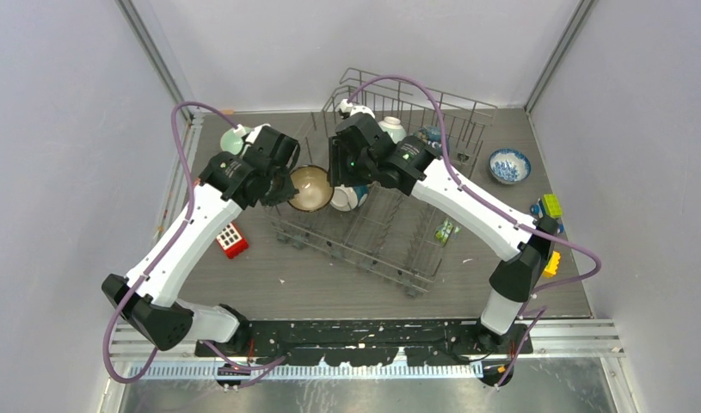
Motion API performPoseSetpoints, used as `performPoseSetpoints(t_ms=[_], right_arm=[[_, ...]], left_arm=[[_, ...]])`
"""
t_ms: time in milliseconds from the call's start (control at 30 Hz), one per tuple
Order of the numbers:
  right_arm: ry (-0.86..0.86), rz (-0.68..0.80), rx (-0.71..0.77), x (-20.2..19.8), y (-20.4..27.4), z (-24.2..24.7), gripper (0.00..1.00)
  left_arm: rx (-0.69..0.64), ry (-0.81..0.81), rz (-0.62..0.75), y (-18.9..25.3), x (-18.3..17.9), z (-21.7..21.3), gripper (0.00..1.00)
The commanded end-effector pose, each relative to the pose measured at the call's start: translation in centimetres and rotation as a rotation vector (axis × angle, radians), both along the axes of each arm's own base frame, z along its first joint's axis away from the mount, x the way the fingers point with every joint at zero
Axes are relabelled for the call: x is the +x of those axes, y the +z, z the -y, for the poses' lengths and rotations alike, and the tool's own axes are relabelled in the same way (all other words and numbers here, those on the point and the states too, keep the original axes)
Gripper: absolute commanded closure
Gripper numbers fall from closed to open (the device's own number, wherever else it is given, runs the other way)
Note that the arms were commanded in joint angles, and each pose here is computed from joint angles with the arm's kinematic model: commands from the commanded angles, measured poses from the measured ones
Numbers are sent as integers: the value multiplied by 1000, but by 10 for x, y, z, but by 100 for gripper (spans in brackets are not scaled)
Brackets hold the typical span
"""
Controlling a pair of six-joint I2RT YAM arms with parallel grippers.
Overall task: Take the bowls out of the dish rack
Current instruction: Place the bowl at the center of the board.
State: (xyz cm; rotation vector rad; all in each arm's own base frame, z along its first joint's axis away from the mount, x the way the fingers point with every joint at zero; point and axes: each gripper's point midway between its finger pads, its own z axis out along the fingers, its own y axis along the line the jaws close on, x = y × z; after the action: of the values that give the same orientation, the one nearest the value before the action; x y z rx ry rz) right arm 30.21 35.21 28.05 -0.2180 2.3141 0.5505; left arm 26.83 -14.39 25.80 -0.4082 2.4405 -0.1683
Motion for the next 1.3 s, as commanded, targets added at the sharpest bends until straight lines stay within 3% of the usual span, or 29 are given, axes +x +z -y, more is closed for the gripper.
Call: performPoseSetpoints(t_ms=[0, 367, 733, 967, 1033, 1167, 1267], right_arm=[[10, 37, 9, 2, 13, -3, 53], [51, 34, -49, -1, 2, -10, 56], [66, 44, -82, -4, -1, -10, 76], [73, 51, -90, -5, -1, -10, 99], [77, 52, -90, -5, 0, -11, 99], [80, 59, -87, -6, 5, -11, 99], [77, 78, -79, -6, 14, -8, 99]], left_arm=[[-89, 13, 90, 24, 8, 10, 100], [-93, 5, 88, 23, 8, 12, 100], [-99, -1, 86, 23, 9, 14, 100], [-103, -12, 84, 23, 9, 16, 100], [-105, -21, 81, 23, 9, 17, 100], [-114, -49, 84, 25, 8, 21, 86], [-136, -110, 99, 31, 7, 29, 61]])
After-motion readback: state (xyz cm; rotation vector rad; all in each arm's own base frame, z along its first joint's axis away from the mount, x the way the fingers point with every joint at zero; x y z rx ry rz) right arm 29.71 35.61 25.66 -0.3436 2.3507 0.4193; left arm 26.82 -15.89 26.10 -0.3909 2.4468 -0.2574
